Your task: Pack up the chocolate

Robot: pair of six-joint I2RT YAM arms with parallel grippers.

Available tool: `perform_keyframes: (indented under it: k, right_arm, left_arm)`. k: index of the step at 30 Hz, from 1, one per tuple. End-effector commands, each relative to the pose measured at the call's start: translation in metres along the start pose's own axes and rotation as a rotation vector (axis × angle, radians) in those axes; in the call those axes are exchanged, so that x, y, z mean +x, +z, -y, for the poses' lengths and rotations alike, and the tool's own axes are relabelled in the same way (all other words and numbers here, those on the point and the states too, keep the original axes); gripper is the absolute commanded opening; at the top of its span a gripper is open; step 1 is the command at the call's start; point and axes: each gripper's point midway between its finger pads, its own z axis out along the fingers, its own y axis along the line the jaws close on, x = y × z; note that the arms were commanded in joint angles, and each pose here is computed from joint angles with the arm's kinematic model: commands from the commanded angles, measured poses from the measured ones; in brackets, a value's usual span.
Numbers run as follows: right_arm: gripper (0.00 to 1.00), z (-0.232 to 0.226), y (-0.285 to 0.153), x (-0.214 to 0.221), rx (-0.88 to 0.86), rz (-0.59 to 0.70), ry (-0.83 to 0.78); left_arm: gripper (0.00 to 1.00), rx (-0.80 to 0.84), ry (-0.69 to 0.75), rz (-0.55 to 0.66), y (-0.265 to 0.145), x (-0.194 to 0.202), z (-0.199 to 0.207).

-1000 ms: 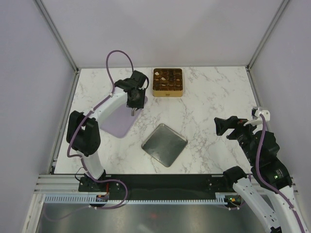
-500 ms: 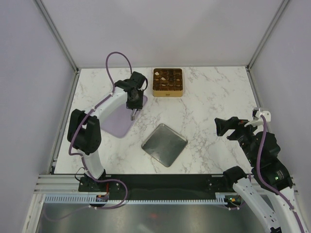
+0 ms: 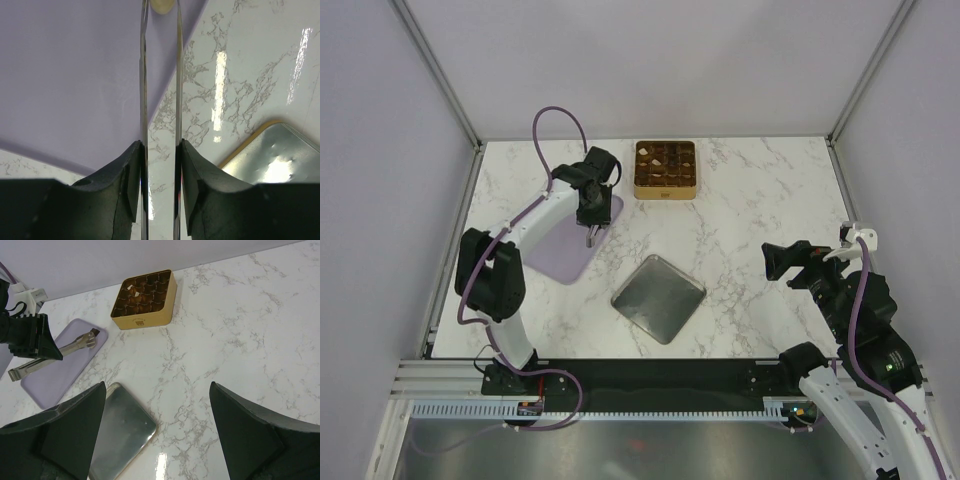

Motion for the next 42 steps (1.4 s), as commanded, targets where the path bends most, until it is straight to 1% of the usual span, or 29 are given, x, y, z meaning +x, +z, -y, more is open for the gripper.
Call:
perform_keyframes:
  k: [1, 7, 13, 16, 20, 22, 23, 25, 29, 31, 32, 33, 35, 36, 42]
  right_arm:
    - [0.93, -0.002, -0.002, -0.008, -0.003, 0.024, 0.008]
    - [0.93, -0.004, -0.001, -0.011, -0.006, 0.026, 0.005]
    - [0.92, -0.007, 0.003, -0.01, -0.017, 0.02, 0.011]
    - [0.93, -0.007, 0.004, -0.01, -0.019, 0.021, 0.012]
    - [0.92, -0.008, 0.007, -0.01, -0.017, 0.016, 0.01]
    - [0.92, -0.008, 0.007, -0.012, -0.013, 0.02, 0.007]
    - [0.93, -0.007, 0.008, -0.011, -0.011, 0.019, 0.003]
    - [0.93, -0.006, 0.007, -0.012, -0.006, 0.021, -0.001]
    - [0.92, -0.005, 0.007, -0.014, 0.003, 0.028, -0.004]
    - [0.93, -0.005, 0.008, -0.013, 0.005, 0.024, -0.005]
    - [0.93, -0.005, 0.009, -0.013, 0.004, 0.023, -0.005]
    - [0.93, -0.005, 0.009, -0.013, 0.003, 0.022, -0.007]
    - [0.93, -0.005, 0.009, -0.013, 0.006, 0.023, -0.007]
    - [0.92, -0.004, 0.009, -0.013, 0.006, 0.023, -0.009]
    - [0.93, -0.003, 0.011, -0.013, 0.013, 0.022, -0.009]
  left_arm:
    - [0.41, -0.006, -0.056, 0.077, -0.029, -0.016, -0.006]
    - [0.41, -0.001, -0.061, 0.101, -0.043, -0.021, -0.008]
    - [0.41, 0.043, -0.041, 0.132, -0.058, -0.033, 0.0]
    - [0.4, 0.076, -0.023, 0.155, -0.066, -0.041, 0.011]
    - [0.4, 0.178, 0.026, 0.19, -0.081, -0.06, 0.043]
    - [0.41, 0.194, 0.036, 0.194, -0.079, -0.066, 0.052]
    - [0.4, 0.226, 0.048, 0.219, -0.087, -0.075, 0.062]
    - [0.4, 0.237, 0.054, 0.234, -0.088, -0.084, 0.069]
    - [0.4, 0.289, 0.083, 0.267, -0.086, -0.108, 0.095]
    - [0.4, 0.308, 0.092, 0.272, -0.084, -0.113, 0.104]
    - [0.4, 0.324, 0.102, 0.293, -0.089, -0.12, 0.111]
    - [0.4, 0.322, 0.114, 0.281, -0.078, -0.12, 0.117]
    - [0.4, 0.332, 0.138, 0.3, -0.078, -0.127, 0.126]
    - [0.4, 0.329, 0.146, 0.287, -0.068, -0.126, 0.13]
    - [0.4, 0.341, 0.163, 0.28, -0.046, -0.129, 0.143]
